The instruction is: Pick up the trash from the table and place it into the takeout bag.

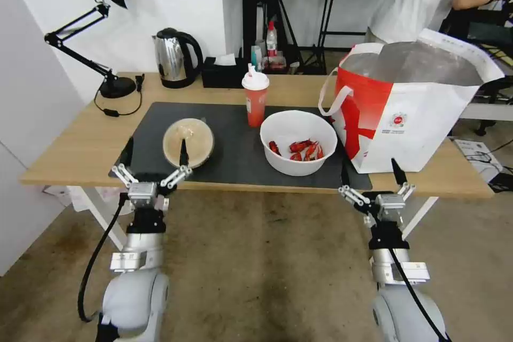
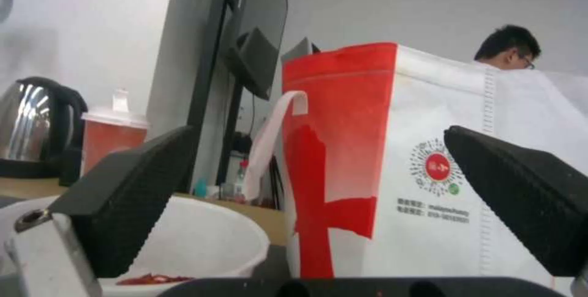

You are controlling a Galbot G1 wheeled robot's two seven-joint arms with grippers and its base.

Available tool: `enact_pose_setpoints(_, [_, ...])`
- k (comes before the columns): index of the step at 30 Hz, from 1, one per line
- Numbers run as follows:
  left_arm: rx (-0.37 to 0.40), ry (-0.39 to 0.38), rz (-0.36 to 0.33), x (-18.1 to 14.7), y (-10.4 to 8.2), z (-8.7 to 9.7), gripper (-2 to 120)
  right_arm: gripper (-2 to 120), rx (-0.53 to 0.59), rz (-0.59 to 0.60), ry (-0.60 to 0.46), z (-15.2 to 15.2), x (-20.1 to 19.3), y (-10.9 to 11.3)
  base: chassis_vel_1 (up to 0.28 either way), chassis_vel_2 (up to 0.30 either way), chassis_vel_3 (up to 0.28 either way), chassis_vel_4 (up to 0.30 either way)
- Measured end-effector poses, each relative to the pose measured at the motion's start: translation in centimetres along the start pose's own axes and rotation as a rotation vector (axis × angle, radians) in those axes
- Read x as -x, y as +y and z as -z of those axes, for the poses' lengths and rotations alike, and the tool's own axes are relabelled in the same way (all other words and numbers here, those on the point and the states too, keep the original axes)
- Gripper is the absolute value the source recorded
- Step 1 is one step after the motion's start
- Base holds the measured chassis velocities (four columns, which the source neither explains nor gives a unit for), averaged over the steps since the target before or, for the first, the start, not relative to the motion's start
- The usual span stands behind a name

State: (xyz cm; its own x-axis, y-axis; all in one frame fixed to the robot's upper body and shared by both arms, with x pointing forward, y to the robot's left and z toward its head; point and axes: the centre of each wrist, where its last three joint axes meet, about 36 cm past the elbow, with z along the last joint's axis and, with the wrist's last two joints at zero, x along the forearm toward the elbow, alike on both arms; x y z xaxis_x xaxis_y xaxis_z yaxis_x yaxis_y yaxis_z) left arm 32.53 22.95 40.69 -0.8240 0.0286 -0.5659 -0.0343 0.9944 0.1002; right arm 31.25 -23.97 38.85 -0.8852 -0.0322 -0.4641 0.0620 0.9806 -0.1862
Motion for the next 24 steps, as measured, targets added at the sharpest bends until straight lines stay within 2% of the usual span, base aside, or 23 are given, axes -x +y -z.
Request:
enact_pose_setpoints(5, [-0.003,0.002,-0.002,-0.1,0.0,0.0,100,100,-0.003,0.002,-0.003,-0.3,0.0,0.1,0.000,0.000,0.000,0.000])
enact_pose_setpoints(24, [-0.041,0.040,-0.087,-2.6,0.3,0.2,100,100,-0.004,0.021,0.011,0.4,-1.7,-0.1,0.000,0.000,0.000,0.000])
